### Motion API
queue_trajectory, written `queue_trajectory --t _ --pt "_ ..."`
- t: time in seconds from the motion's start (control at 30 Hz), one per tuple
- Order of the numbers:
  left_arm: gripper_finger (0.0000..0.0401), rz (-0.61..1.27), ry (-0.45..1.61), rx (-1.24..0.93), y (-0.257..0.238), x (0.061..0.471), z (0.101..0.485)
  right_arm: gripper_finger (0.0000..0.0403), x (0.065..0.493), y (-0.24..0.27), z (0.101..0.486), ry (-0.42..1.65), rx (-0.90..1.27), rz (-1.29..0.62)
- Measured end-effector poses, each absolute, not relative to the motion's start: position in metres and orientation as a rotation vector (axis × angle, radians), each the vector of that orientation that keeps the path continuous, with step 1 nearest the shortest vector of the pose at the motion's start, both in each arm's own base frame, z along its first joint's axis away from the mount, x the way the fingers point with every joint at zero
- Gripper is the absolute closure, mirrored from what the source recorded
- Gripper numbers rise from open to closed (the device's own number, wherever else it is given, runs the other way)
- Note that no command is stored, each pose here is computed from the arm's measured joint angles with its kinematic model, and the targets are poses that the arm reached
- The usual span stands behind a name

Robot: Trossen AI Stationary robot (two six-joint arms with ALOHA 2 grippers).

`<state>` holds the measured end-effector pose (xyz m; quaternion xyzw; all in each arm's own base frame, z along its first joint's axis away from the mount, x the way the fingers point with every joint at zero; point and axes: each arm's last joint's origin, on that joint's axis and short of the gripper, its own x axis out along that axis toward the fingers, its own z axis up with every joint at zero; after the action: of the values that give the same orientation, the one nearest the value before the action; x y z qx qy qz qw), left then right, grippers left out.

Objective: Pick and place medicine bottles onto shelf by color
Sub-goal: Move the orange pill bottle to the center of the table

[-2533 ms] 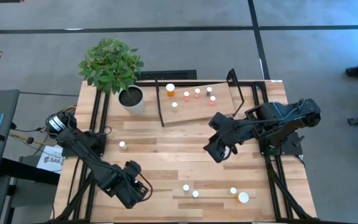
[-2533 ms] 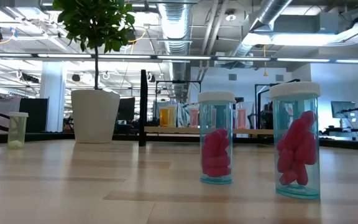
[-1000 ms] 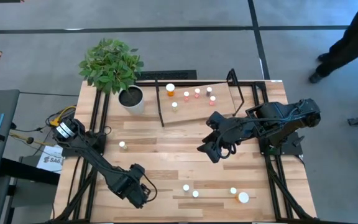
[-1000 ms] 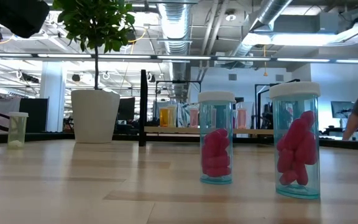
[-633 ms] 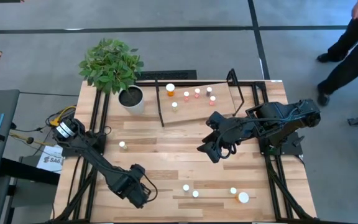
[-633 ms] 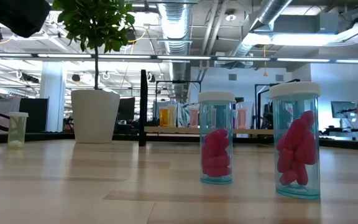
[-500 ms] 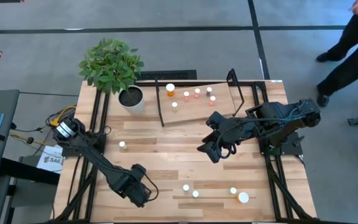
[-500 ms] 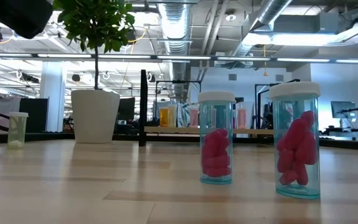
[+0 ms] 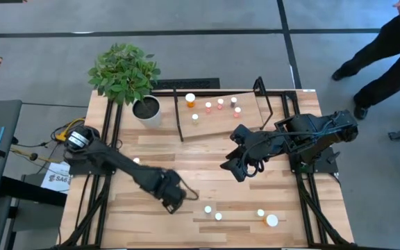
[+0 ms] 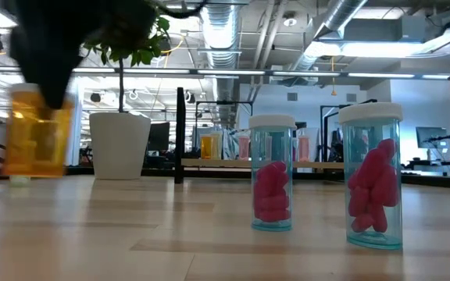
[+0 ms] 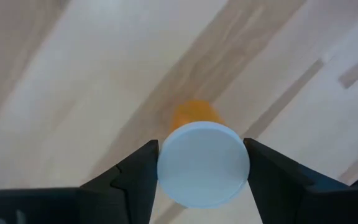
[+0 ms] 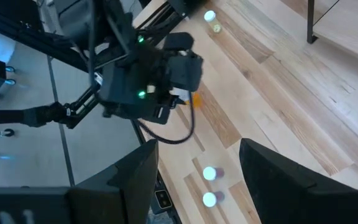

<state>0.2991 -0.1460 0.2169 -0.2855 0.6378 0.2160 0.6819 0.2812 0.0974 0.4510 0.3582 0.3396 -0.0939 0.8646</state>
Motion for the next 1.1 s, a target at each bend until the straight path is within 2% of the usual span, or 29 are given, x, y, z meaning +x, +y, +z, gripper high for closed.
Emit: queue_trajectory --t 0.73,1.1 --pt "0.0199 0.281 1.393 -0.407 -0.038 0.342 0.255 0.0153 0.281 0.097 0.451 0.712 0.751 -0.197" --pt "0.0199 0.216 1.398 -0.299 -0.012 0.354 0.245 0.0153 0.281 0.097 0.451 0.711 0.751 -0.196"
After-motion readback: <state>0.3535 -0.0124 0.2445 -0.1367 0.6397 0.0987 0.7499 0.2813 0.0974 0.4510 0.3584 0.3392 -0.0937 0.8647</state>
